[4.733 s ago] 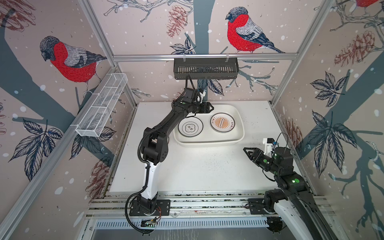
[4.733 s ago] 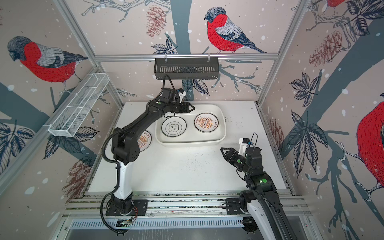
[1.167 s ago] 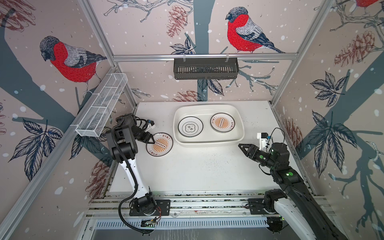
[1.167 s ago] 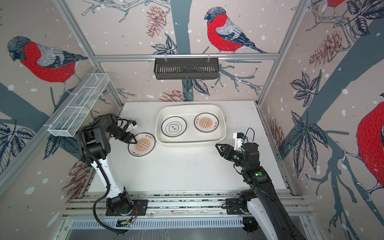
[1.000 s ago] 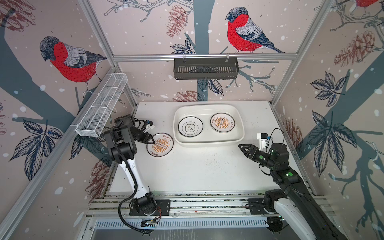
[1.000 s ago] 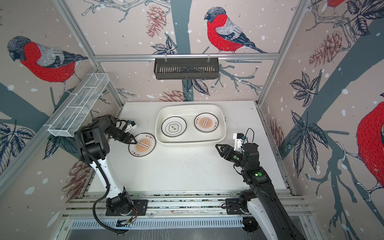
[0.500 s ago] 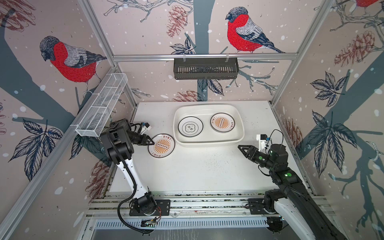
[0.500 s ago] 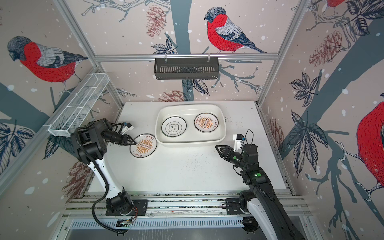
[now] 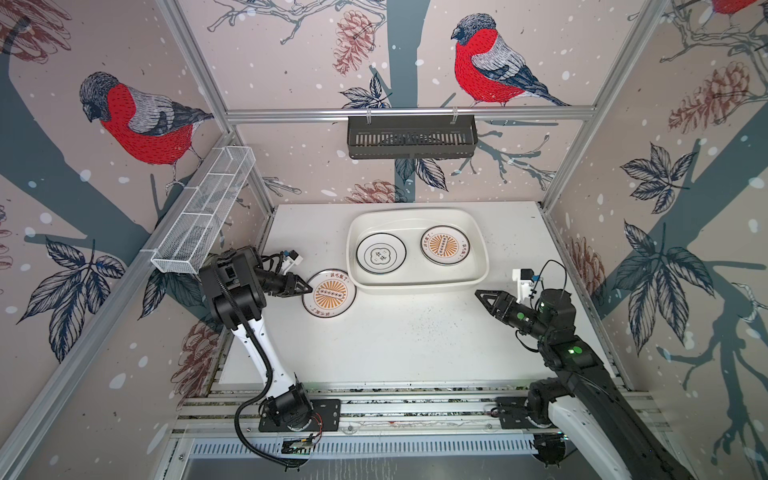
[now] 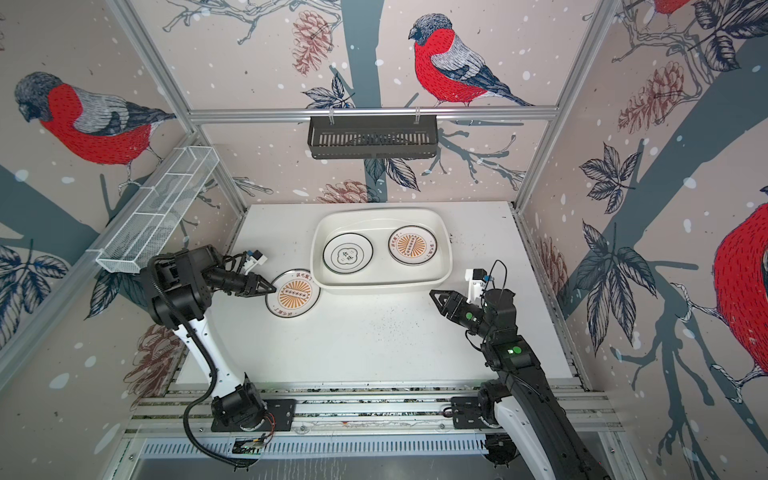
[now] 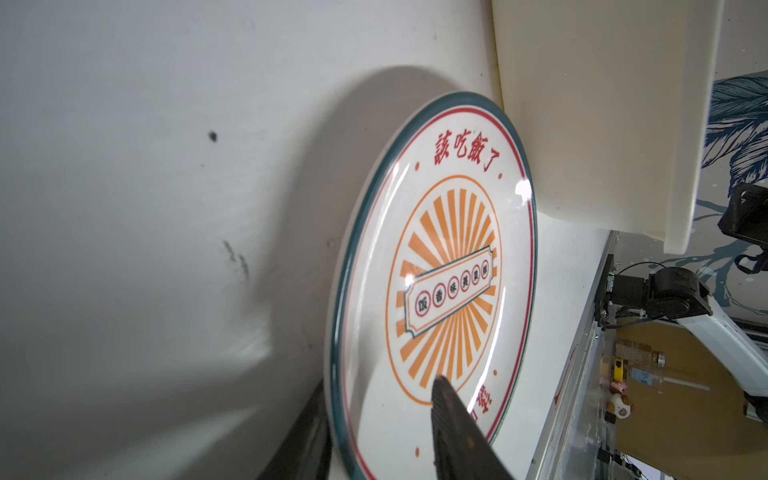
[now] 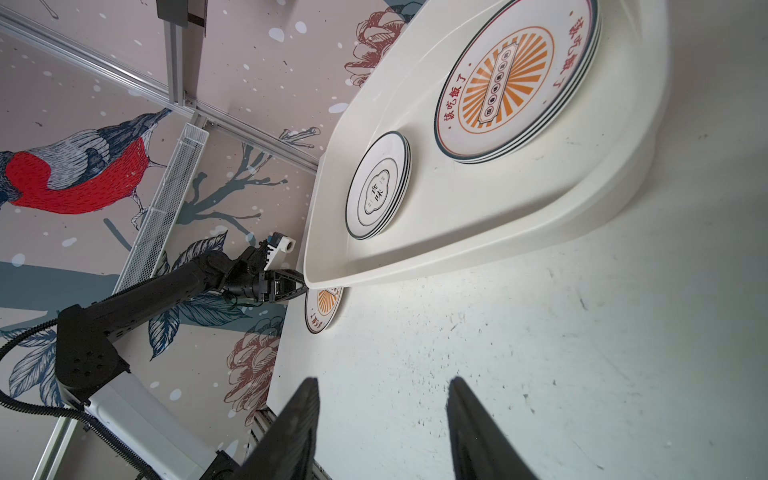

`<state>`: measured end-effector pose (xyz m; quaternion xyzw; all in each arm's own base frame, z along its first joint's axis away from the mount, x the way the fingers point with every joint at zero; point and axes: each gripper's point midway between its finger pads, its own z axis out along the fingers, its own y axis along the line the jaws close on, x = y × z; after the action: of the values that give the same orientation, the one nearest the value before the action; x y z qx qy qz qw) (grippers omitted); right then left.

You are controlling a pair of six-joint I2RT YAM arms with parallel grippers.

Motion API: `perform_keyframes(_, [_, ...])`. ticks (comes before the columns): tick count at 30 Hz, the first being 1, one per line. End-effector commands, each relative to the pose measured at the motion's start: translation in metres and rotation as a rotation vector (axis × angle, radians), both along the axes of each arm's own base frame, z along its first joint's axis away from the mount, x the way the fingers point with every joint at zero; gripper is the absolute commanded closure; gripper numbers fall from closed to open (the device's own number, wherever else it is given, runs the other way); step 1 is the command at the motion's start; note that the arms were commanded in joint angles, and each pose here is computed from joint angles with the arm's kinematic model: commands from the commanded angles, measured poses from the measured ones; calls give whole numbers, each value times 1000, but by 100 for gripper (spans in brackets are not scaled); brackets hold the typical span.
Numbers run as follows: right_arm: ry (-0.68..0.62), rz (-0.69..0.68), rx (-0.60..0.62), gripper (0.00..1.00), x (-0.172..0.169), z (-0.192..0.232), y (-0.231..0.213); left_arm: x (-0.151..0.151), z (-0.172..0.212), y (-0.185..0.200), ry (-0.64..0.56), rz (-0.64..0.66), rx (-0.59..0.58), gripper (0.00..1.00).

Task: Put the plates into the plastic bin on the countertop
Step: 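Pinch the sunburst plate's edge with the left gripper and tilt it up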

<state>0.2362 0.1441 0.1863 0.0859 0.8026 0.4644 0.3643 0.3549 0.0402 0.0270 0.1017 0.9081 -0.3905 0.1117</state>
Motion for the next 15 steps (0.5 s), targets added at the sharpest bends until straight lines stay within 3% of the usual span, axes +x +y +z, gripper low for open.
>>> perform_keyframes(1, [-32, 7, 16, 49, 1, 7, 2, -4, -14, 11, 6, -16, 88, 60])
perform_keyframes(7, [-30, 9, 21, 49, 1, 5, 3, -5, -14, 13, -1, -8, 107, 65])
perform_keyframes(15, [-34, 12, 22, 49, 1, 5, 4, -11, -6, 9, -10, -19, 105, 79])
